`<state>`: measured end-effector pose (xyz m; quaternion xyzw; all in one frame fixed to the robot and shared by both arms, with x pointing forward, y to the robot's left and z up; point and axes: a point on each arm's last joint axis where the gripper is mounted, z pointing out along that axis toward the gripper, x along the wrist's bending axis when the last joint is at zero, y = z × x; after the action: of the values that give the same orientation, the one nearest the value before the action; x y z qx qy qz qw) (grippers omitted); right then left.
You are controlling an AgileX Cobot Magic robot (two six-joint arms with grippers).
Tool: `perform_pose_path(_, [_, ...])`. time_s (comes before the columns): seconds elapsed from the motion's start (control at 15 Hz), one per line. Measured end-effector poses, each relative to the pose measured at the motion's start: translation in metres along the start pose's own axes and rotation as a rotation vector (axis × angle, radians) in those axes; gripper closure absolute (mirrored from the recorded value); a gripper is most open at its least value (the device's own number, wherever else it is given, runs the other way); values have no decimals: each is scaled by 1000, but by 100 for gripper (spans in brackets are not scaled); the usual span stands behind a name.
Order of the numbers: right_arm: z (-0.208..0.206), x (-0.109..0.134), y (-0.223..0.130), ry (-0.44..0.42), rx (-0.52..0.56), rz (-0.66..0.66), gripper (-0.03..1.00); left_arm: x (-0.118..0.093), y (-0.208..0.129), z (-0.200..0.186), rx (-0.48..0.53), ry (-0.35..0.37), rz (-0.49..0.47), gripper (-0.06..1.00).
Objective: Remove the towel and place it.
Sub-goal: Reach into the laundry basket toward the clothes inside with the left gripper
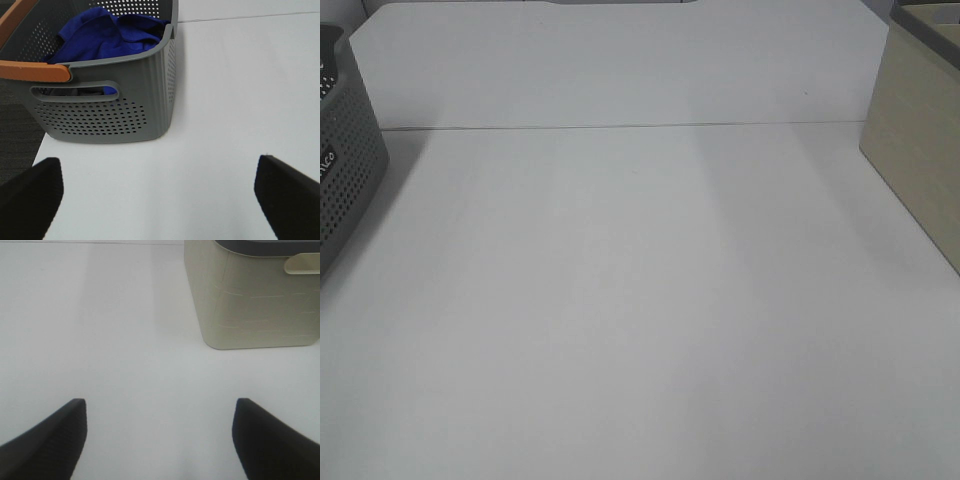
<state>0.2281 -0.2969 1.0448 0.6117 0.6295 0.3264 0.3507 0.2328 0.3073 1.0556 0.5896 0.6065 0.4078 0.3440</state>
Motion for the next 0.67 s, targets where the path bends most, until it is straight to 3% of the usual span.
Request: perform_pose_path(0.67, [0,0,0,0,0,0,19,-1,0,0,0,-6,17,-4])
